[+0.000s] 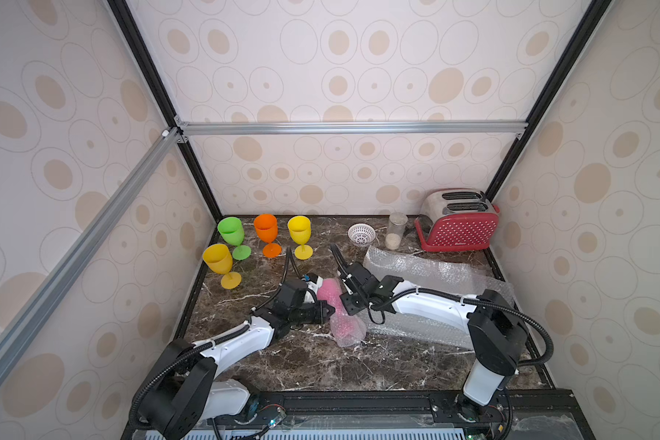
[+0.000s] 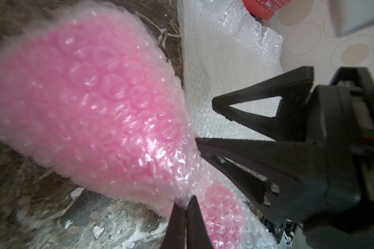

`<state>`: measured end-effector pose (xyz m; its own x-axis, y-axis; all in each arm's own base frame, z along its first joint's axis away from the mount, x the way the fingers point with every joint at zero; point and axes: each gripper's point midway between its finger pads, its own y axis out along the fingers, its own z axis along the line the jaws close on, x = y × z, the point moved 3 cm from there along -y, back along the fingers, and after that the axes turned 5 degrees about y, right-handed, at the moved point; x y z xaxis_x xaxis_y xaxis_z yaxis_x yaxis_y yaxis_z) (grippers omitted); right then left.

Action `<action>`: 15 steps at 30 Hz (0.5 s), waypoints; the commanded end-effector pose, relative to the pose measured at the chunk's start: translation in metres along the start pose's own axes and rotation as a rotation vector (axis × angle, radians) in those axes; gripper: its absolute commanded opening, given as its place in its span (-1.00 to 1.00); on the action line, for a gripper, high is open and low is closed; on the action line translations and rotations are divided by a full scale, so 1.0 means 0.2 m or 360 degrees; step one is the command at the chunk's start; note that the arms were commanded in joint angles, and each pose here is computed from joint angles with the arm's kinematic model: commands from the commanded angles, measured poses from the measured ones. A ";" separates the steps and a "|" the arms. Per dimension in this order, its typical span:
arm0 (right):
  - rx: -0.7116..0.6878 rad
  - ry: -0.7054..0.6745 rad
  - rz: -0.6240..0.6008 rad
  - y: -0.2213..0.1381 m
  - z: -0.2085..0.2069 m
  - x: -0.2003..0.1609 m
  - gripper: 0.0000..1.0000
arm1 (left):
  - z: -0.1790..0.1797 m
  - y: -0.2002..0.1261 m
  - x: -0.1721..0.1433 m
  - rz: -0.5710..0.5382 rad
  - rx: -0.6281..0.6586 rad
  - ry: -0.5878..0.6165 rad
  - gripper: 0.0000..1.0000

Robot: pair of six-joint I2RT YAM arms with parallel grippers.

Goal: Unpack wine glasses from bubble wrap
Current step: Unwrap the bubble wrap at the center of the board.

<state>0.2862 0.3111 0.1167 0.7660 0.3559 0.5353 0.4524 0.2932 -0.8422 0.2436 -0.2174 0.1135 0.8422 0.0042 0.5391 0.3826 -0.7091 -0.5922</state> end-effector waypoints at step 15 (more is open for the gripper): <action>-0.0124 -0.0010 -0.0037 0.10 -0.04 0.07 0.01 | -0.06 0.02 0.01 -0.0013 -0.0081 0.0065 -1.00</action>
<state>0.2996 0.3164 0.1072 0.7551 0.3655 0.5443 0.4810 0.2552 -0.8387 0.2438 -0.2220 0.1137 0.8365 -0.0021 0.5480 0.3801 -0.7182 -0.5828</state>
